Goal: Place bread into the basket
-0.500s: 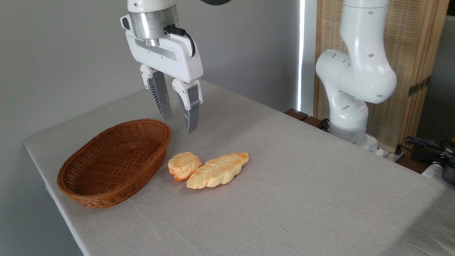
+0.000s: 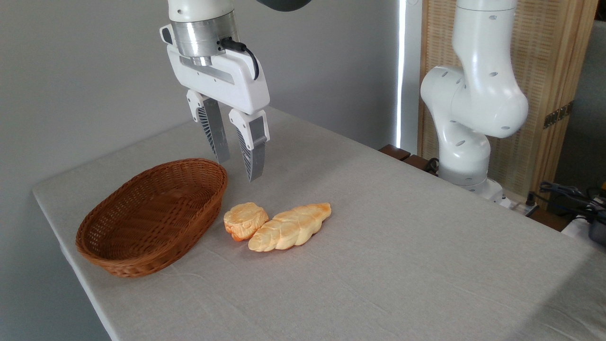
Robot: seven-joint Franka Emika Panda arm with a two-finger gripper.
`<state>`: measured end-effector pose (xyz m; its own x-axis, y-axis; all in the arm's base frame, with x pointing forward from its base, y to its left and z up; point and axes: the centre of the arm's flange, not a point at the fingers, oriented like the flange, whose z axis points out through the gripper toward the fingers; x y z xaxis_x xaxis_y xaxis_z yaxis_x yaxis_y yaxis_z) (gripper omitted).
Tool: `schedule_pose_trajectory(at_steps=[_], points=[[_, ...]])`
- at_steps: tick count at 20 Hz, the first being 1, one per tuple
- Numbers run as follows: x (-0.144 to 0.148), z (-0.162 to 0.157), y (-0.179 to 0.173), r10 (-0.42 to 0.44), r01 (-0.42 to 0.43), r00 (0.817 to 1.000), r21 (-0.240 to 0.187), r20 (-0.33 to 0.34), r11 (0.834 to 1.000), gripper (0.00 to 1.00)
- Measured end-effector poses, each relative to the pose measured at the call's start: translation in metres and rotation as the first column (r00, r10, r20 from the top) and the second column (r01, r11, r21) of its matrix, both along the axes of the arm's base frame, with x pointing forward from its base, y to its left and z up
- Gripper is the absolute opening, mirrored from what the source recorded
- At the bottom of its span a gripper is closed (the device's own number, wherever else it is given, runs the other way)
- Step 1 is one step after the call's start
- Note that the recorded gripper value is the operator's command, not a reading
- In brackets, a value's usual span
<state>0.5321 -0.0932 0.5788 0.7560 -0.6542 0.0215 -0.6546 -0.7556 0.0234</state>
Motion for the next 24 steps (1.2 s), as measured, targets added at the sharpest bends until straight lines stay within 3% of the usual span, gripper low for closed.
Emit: schedule_pose_trajectory(at_steps=[13,16,20,24], points=[[0.004,-0.009,-0.007,-0.013,0.013,1.000,0.002,-0.009,1.000,1.00],[0.004,-0.016,-0.010,-0.087,0.087,0.996,0.001,-0.003,0.996,1.00],[0.000,-0.036,-0.018,-0.228,0.229,0.973,-0.002,-0.022,0.974,1.00],[-0.004,-0.068,-0.021,-0.359,0.359,0.933,-0.005,-0.026,0.933,1.00]])
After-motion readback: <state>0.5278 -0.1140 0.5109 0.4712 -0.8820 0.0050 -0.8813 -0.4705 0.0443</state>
